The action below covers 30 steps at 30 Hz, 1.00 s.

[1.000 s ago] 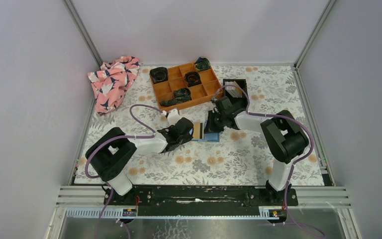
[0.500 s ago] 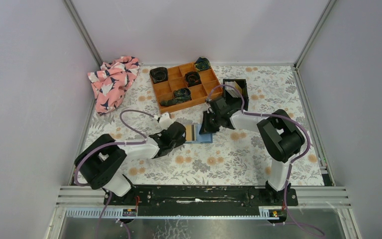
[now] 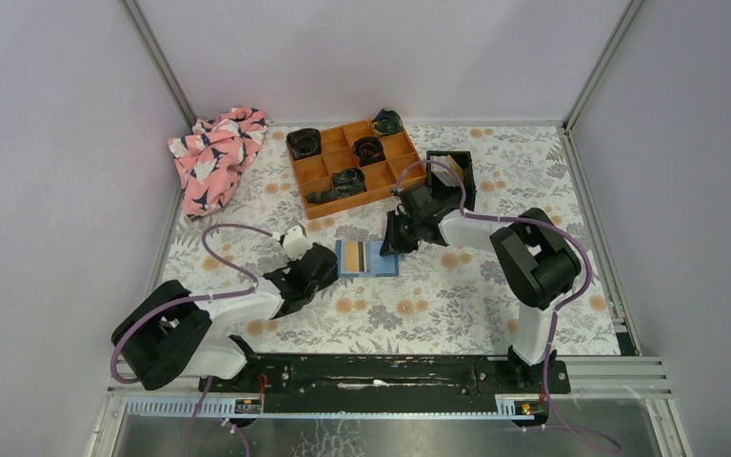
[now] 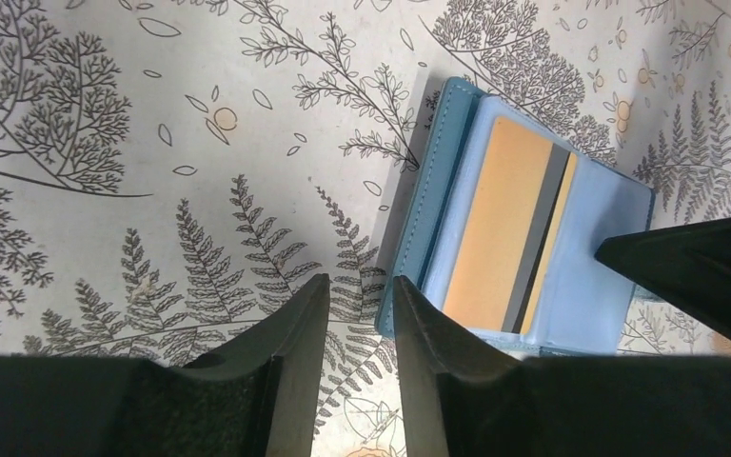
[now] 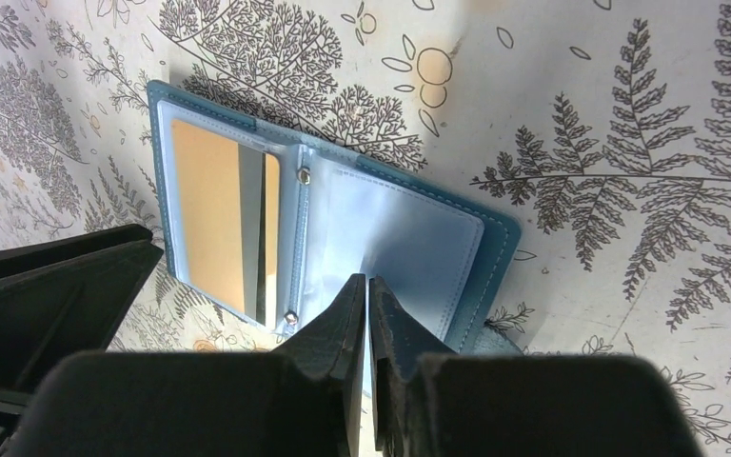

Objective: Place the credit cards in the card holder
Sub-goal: Insert the credit card into the card holder.

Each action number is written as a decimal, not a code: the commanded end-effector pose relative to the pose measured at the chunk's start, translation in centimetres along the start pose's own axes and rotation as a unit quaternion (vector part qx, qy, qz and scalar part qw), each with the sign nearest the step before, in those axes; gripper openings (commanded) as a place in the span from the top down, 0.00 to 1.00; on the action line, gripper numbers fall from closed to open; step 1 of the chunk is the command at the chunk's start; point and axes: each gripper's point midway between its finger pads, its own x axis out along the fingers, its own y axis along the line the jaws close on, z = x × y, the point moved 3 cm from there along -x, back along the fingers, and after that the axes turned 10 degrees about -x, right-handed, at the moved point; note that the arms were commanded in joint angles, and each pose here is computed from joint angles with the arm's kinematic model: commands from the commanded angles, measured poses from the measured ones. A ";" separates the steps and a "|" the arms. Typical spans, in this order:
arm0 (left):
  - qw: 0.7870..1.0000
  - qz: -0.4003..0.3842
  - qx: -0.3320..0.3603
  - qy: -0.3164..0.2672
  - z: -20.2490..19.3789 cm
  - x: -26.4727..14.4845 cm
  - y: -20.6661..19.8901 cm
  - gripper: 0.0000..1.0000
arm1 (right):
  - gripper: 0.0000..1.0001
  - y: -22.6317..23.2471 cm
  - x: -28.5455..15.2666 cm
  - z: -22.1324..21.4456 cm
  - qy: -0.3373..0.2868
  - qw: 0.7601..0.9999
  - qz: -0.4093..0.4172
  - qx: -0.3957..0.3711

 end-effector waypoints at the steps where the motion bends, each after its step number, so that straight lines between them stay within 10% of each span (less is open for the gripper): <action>1: 0.999 -0.013 -0.016 -0.037 1.5 -0.4 -0.2 0.61 | 0.88 0.1 0.5 -0.2 0.013 1.000 -0.015 -0.009; 30: 1.000 0.023 0.018 -0.001 -0.8 1.8 1.7 0.72 | 0.88 5.4 2.4 -0.7 0.024 0.998 -0.014 -0.062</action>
